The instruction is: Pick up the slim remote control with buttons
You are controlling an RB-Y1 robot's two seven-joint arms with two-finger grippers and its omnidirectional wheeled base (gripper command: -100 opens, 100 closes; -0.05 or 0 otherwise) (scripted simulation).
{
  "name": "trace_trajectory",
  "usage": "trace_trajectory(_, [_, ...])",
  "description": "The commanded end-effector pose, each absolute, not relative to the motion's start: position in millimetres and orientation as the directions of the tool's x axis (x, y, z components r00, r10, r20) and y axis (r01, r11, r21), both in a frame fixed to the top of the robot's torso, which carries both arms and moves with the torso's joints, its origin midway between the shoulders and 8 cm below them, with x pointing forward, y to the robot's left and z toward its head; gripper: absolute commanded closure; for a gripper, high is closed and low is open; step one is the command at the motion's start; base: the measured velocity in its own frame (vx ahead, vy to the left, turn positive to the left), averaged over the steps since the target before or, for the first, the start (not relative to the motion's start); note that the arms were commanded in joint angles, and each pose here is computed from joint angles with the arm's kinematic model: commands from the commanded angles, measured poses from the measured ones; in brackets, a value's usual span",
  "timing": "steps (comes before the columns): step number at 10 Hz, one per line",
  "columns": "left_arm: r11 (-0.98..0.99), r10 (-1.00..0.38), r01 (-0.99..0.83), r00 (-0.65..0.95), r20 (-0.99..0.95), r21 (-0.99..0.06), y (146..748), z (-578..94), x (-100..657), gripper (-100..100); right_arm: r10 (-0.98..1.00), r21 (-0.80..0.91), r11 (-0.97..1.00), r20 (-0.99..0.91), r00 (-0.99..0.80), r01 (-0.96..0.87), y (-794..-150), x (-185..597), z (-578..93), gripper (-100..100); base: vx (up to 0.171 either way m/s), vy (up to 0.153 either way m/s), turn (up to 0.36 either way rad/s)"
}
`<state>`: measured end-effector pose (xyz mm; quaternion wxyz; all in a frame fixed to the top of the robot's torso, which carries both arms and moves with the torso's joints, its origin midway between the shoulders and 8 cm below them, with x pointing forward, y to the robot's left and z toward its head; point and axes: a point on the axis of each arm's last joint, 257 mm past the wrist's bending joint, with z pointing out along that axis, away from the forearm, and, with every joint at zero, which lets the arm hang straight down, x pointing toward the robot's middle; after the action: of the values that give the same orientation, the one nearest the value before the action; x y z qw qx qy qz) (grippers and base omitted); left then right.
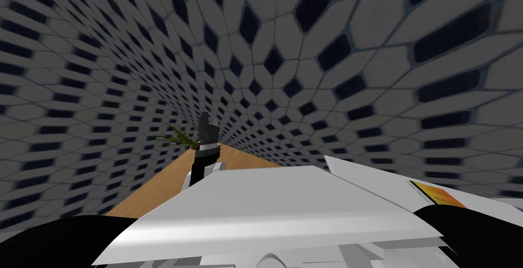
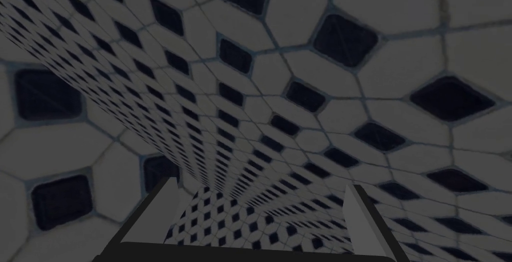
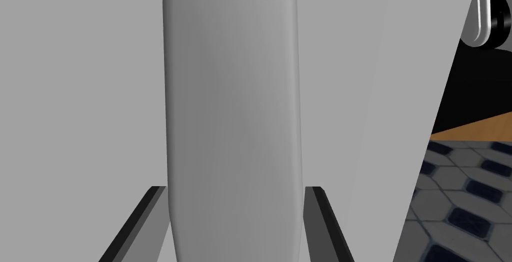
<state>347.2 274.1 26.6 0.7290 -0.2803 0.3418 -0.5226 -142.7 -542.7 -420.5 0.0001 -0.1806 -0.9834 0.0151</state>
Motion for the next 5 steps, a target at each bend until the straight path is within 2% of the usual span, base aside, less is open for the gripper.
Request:
trace_trajectory(1, [0.297,-0.954,0.570,0.220,-0.205,-0.766,274.1,26.6,347.2,0,0.300,-0.029,0.953,-0.006,-0.954,0.300,-543.4,-135.8,-415.4,100,0.188,-0.056,-0.378])
trace_trajectory(3, [0.297,-0.954,0.570,0.220,-0.205,-0.766,274.1,26.7,347.2,0,0.221,-0.027,0.975,-0.005,-0.975,0.221,-542.5,-125.0,-408.8,100,0.153,-0.055,-0.375])
trace_trajectory(4, [0.297,-0.954,0.571,0.220,-0.205,-0.766,274.0,26.7,347.2,0,0.245,-0.027,0.969,-0.005,-0.969,0.246,-542.2,-128.4,-410.2,100,0.055,-0.006,-0.057])
trace_trajectory(5, [0.296,-0.954,0.571,0.220,-0.205,-0.766,273.9,26.8,347.3,0,0.240,-0.028,0.970,-0.004,-0.971,0.240,-542.2,-128.6,-410.0,0,0.011,-0.001,0.013])
